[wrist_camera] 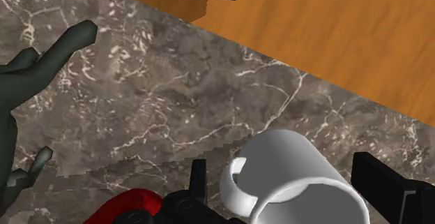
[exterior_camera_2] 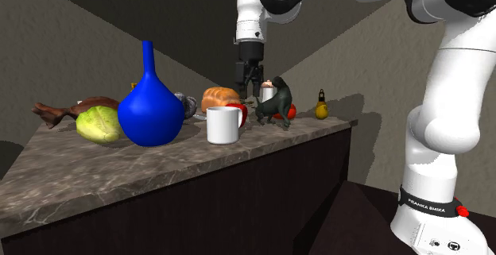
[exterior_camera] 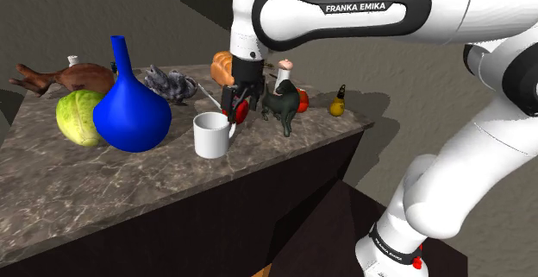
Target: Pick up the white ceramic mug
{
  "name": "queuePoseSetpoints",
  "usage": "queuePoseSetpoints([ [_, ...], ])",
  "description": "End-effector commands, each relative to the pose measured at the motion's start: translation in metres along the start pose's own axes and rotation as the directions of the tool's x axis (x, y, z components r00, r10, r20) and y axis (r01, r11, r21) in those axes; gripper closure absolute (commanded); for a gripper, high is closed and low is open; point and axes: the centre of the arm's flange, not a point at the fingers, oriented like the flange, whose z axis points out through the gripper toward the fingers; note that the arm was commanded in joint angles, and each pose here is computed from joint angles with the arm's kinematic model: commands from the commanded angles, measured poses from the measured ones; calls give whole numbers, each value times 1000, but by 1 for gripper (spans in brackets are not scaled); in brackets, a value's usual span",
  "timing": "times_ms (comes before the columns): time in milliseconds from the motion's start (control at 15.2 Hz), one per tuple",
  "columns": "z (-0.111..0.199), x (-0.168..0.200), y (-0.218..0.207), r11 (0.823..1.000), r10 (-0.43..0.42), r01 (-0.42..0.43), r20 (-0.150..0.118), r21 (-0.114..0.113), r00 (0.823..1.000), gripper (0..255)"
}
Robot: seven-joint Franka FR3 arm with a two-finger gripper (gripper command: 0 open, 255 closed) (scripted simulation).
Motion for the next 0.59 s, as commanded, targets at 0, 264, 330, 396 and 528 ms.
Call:
queuePoseSetpoints([
  [0, 7, 20, -21, 1000, -6, 6, 2, 2, 1000, 0],
  [264, 19, 56, -58, 1000, -19, 19, 6, 3, 1000, 0],
  [330, 22, 65, -67, 1000, -22, 22, 7, 3, 1000, 0],
  [396, 25, 74, -77, 1000, -25, 25, 9, 3, 1000, 0],
  [528, 32, 78, -81, 1000, -27, 27, 9, 3, 1000, 0],
])
